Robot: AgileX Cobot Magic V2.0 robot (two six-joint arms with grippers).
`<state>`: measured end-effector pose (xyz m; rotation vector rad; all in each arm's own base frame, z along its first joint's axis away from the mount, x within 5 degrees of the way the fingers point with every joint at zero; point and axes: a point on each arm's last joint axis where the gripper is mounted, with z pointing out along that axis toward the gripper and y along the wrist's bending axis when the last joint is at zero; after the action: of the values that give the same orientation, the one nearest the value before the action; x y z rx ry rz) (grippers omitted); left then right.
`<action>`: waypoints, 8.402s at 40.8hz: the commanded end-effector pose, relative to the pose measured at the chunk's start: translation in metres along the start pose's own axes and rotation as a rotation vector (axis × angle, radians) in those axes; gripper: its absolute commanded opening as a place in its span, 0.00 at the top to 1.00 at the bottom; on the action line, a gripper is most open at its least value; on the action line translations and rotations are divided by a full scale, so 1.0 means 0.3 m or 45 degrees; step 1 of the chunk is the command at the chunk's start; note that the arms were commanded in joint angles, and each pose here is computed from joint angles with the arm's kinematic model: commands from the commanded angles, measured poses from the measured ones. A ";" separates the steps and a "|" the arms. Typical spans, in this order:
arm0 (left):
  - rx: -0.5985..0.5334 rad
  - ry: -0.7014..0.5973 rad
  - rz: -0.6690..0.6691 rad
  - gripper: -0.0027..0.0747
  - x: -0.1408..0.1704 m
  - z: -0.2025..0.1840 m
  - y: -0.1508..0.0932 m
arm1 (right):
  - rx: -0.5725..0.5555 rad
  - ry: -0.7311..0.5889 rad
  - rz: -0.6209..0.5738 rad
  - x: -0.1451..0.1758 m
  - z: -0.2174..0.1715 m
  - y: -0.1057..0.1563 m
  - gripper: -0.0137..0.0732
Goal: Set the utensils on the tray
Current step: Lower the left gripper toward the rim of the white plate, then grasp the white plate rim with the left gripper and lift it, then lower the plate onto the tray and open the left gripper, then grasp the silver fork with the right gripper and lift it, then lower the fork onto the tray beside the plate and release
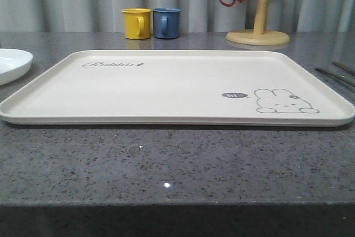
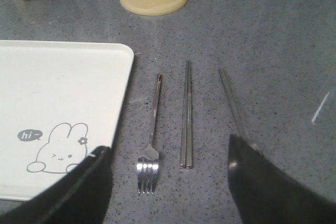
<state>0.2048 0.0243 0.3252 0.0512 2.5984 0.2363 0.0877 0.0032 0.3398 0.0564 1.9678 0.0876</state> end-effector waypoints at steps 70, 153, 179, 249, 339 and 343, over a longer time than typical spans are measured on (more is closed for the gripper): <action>0.688 -0.270 -0.246 0.99 -0.380 0.122 0.122 | -0.002 -0.121 -0.002 -0.048 -0.005 0.002 0.27; 0.768 -0.580 0.659 0.46 0.047 -0.425 -0.439 | -0.002 -0.121 -0.002 -0.048 -0.005 0.002 0.27; 0.804 -0.686 0.612 0.46 0.249 -0.384 -0.304 | -0.067 0.368 -0.059 -0.093 0.090 0.032 0.27; 0.804 -0.686 0.612 0.46 0.249 -0.384 -0.304 | -0.001 1.138 -0.092 -0.096 0.812 0.059 0.67; 0.805 -0.688 0.611 0.46 0.249 -0.384 -0.304 | -0.111 0.953 -0.104 -0.267 0.700 0.531 0.51; 0.805 -0.688 0.611 0.46 0.249 -0.384 -0.304 | -0.077 0.905 -0.181 -0.309 0.637 0.471 0.51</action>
<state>0.0819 -0.0750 0.3550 0.8756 2.0779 -0.3473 0.3147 0.1657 0.3253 -0.1306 2.7875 0.1267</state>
